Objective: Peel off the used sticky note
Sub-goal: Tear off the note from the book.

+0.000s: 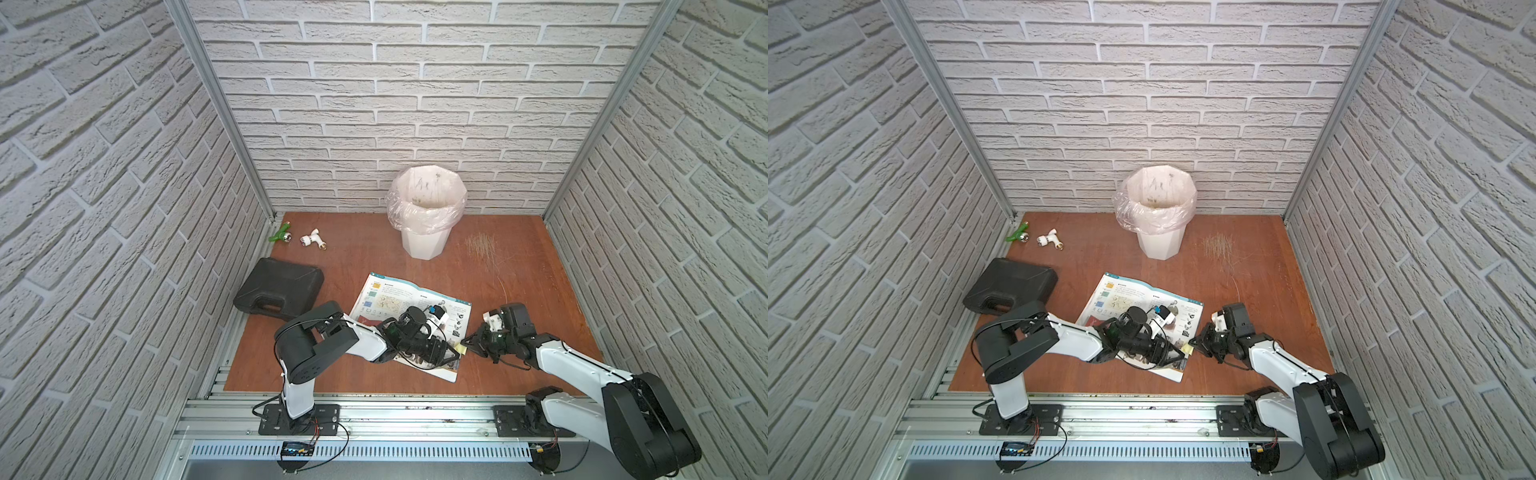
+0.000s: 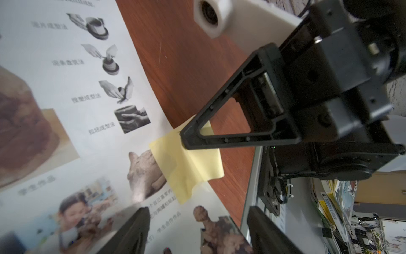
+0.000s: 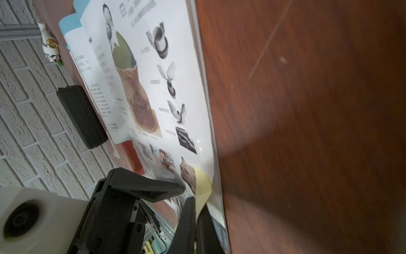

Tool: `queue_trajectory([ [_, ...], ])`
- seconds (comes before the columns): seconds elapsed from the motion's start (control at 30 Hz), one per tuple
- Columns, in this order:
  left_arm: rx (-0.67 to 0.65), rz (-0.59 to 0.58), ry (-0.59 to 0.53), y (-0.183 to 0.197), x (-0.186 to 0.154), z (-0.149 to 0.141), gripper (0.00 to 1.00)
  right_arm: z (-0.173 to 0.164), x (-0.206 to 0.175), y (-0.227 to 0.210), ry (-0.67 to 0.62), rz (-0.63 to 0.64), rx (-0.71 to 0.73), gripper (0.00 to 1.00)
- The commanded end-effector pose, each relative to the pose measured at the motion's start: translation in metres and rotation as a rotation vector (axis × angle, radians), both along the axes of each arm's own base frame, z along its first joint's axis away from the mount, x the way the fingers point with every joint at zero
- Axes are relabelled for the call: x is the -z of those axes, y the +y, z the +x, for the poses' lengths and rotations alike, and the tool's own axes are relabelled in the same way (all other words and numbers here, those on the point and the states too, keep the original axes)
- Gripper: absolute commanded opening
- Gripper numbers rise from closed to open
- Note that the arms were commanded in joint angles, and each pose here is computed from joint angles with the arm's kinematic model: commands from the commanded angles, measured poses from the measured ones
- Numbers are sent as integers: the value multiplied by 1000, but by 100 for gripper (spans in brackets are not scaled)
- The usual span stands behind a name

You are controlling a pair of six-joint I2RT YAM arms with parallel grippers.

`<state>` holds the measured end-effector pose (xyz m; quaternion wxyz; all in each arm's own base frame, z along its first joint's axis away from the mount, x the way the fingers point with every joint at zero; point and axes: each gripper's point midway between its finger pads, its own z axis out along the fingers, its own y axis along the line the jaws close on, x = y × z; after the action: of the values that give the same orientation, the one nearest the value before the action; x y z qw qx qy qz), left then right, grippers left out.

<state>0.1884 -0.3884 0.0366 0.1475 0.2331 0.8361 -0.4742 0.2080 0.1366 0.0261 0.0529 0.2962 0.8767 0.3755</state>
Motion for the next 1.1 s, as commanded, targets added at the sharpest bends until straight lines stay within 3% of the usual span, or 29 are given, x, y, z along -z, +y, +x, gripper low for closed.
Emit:
queue_trajectory([
  [0.0,-30,225,166,41,64,-25,67,20,-15,-9,-91,-31,29,3],
  [1.07,-20,240,165,39,66,-25,66,34,-36,-23,-120,-21,62,3],
])
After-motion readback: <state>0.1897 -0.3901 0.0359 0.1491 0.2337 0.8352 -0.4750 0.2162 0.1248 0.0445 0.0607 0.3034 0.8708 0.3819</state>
